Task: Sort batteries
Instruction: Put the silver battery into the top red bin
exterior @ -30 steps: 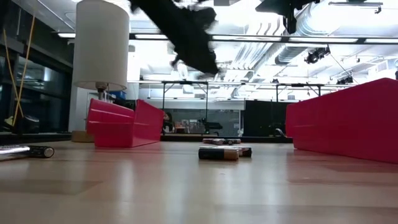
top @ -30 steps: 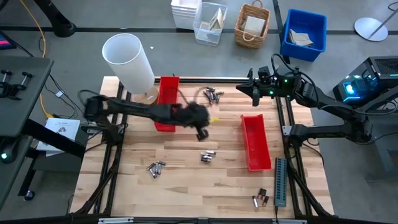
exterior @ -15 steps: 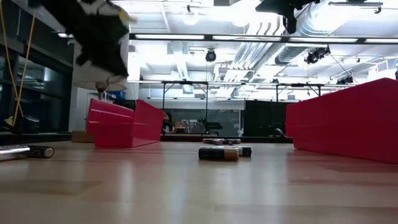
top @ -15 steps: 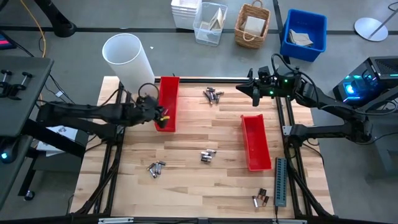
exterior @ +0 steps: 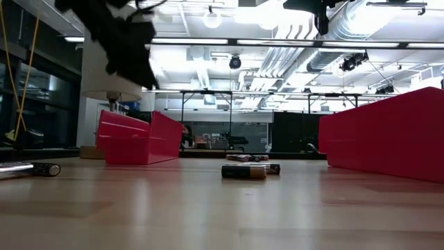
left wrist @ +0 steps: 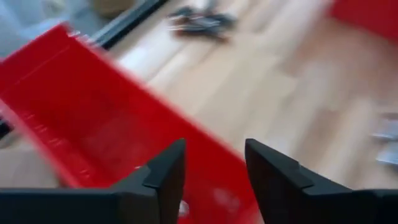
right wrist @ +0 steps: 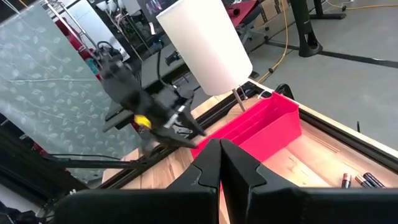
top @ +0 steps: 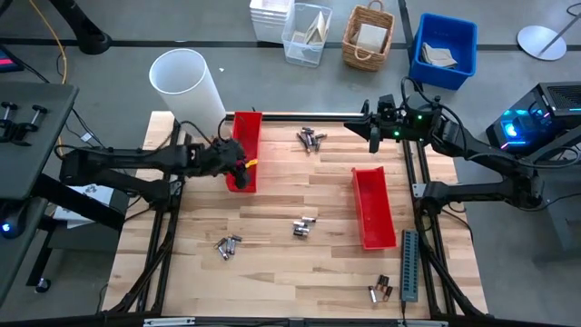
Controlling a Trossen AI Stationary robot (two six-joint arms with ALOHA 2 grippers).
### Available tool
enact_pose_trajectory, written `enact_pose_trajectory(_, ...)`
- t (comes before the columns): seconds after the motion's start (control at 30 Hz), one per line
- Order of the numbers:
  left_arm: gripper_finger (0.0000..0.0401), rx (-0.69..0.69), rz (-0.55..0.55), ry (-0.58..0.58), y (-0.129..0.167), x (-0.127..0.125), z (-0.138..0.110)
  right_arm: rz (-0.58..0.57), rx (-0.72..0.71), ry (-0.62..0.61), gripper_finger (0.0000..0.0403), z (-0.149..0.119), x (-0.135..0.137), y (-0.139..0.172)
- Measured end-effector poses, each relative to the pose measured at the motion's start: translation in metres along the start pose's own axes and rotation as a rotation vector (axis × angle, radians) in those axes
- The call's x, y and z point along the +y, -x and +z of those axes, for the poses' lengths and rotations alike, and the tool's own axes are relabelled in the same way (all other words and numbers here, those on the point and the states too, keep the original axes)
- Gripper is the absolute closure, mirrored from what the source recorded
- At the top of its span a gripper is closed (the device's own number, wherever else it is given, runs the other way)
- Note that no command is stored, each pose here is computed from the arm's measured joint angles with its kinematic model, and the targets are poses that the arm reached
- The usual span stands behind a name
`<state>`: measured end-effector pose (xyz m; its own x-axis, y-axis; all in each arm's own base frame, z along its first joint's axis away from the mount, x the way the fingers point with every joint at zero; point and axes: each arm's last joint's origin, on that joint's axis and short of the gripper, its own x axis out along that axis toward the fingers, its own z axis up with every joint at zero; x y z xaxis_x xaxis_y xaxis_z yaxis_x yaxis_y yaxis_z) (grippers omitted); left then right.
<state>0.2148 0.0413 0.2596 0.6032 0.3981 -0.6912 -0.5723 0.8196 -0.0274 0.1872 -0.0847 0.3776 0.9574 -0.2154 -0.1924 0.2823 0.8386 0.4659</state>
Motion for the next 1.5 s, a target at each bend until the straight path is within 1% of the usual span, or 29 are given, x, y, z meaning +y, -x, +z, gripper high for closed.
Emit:
enact_pose_trajectory(0.03,0.023,0.01,-0.073,0.009,0.008,-0.003,0.006,0.0,0.0,-0.003,0.0402,0.0,0.0,0.0)
enact_pose_trajectory(0.1,0.0221,0.051,-0.268,0.018,0.023,-0.014,0.014,-0.001,0.002,-0.02,0.0402,0.0,0.0,0.0)
enact_pose_trajectory(0.17,0.0218,0.124,-0.449,-0.035,0.037,-0.03,0.008,-0.001,0.004,-0.026,0.0402,0.0,0.0,0.0)
enact_pose_trajectory(0.2,0.0217,0.171,-0.495,-0.071,0.042,-0.038,0.001,0.002,0.005,-0.026,0.0402,0.0,0.0,0.0)
enact_pose_trajectory(0.27,0.0217,0.279,-0.521,-0.161,0.052,-0.054,-0.019,0.007,0.01,-0.03,0.0402,-0.001,0.0,0.0)
enact_pose_trajectory(0.33,0.0216,0.383,-0.514,-0.267,0.061,-0.07,-0.041,0.01,0.017,-0.047,0.0402,-0.001,0.0,0.0)
enact_pose_trajectory(0.37,0.0216,0.411,-0.509,-0.314,0.064,-0.078,-0.05,0.011,0.017,-0.047,0.0402,-0.001,0.0,0.0)
enact_pose_trajectory(0.43,0.0216,0.432,-0.505,-0.422,0.07,-0.092,-0.066,0.013,0.021,-0.047,0.0402,-0.001,0.0,0.0)
enact_pose_trajectory(0.57,0.0216,0.41,-0.526,-0.752,0.071,-0.12,-0.094,0.013,0.022,-0.024,0.0402,-0.002,0.0,0.0)
enact_pose_trajectory(0.6,0.0216,0.414,-0.528,-0.81,0.069,-0.126,-0.101,0.013,0.023,-0.021,0.0402,-0.002,0.0,0.0)
enact_pose_trajectory(0.67,0.0216,0.438,-0.544,-0.872,0.065,-0.138,-0.114,0.01,0.029,-0.023,0.0402,-0.002,0.0,0.0)
enact_pose_trajectory(0.77,0.0216,0.509,-0.568,-0.913,0.059,-0.154,-0.134,0.003,0.045,-0.026,0.0402,-0.004,-0.001,0.0)
enact_pose_trajectory(0.87,0.0215,0.521,-0.568,-1.04,0.051,-0.163,-0.149,-0.002,0.055,-0.027,0.0402,-0.005,-0.002,0.0)
enact_pose_trajectory(0.9,0.0215,0.526,-0.566,-1.061,0.048,-0.165,-0.152,-0.002,0.055,-0.027,0.0402,-0.005,-0.002,0.0)
enact_pose_trajectory(1.07,0.0215,0.563,-0.533,-1.062,0.029,-0.17,-0.161,-0.002,0.055,-0.027,0.0402,-0.005,-0.002,0.0)
enact_pose_trajectory(1.13,0.0215,0.578,-0.52,-1.047,0.022,-0.166,-0.164,-0.003,0.056,-0.027,0.0402,-0.005,-0.002,0.0)
enact_pose_trajectory(1.23,0.0215,0.612,-0.49,-0.994,0.015,-0.159,-0.169,-0.003,0.055,-0.029,0.0402,-0.005,-0.002,0.0)
enact_pose_trajectory(1.3,0.0215,0.628,-0.484,-0.987,0.013,-0.154,-0.17,-0.003,0.055,-0.031,0.0402,-0.005,-0.002,0.0)
enact_pose_trajectory(1.37,0.0217,0.629,-0.493,-0.989,0.011,-0.153,-0.172,-0.003,0.055,-0.031,0.0402,-0.005,-0.002,0.0)
enact_pose_trajectory(1.5,0.023,0.633,-0.555,-0.98,0.005,-0.15,-0.179,-0.003,0.056,-0.031,0.0402,-0.005,-0.002,0.0)
